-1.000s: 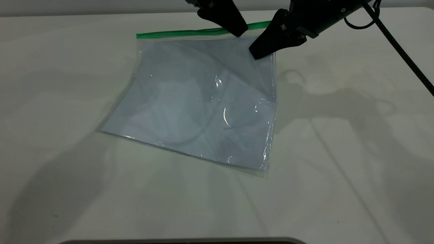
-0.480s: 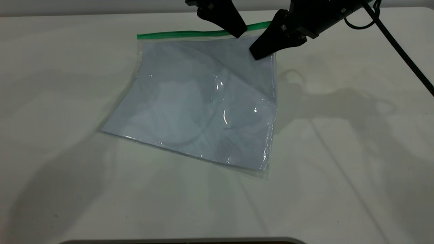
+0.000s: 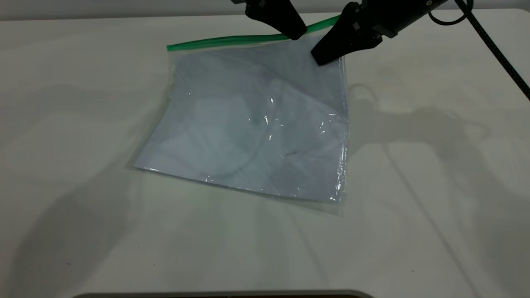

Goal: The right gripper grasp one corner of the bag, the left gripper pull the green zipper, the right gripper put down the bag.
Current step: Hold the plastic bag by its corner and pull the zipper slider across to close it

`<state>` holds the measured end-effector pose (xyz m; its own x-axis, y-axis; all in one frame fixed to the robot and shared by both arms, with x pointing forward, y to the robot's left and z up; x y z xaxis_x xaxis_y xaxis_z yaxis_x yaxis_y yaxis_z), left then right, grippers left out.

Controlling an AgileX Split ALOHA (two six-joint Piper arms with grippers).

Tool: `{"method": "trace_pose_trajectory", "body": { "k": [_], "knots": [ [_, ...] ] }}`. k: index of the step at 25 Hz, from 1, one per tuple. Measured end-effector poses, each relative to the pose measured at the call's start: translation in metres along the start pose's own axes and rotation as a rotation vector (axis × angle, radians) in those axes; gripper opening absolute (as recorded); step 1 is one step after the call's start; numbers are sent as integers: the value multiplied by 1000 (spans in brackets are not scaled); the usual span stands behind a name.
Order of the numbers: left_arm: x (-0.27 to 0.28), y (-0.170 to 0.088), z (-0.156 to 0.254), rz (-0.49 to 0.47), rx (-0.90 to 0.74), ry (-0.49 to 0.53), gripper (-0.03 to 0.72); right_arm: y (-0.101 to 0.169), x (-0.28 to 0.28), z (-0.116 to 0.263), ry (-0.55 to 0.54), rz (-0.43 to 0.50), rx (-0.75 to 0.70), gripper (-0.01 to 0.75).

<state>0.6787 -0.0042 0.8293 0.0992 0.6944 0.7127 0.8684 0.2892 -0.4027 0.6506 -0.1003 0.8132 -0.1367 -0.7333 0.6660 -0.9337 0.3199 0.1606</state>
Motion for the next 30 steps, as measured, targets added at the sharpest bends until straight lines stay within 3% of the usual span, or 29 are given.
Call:
{"method": "trace_pose_trajectory", "body": {
  "k": [15, 30],
  "knots": [
    [14, 16, 4, -21, 30, -32, 63, -12, 13, -2, -46, 23, -34, 36],
    [45, 50, 39, -77, 86, 33, 63, -14, 14, -7, -73, 34, -52, 36]
  ]
}}
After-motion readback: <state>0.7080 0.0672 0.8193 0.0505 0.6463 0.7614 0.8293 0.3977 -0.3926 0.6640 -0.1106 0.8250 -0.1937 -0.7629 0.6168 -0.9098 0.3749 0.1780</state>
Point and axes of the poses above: a point on each arm's last joint axis where the gripper is mounted, x pointing back along that axis away from the gripper, y along the wrist's bending axis when the last joint is at zero, z = x × y, the point moved 8 cm from there along -x, pointing out along that axis toward the gripper, and after that the axes turned 15 degrees about x, right-handed, at the moved point
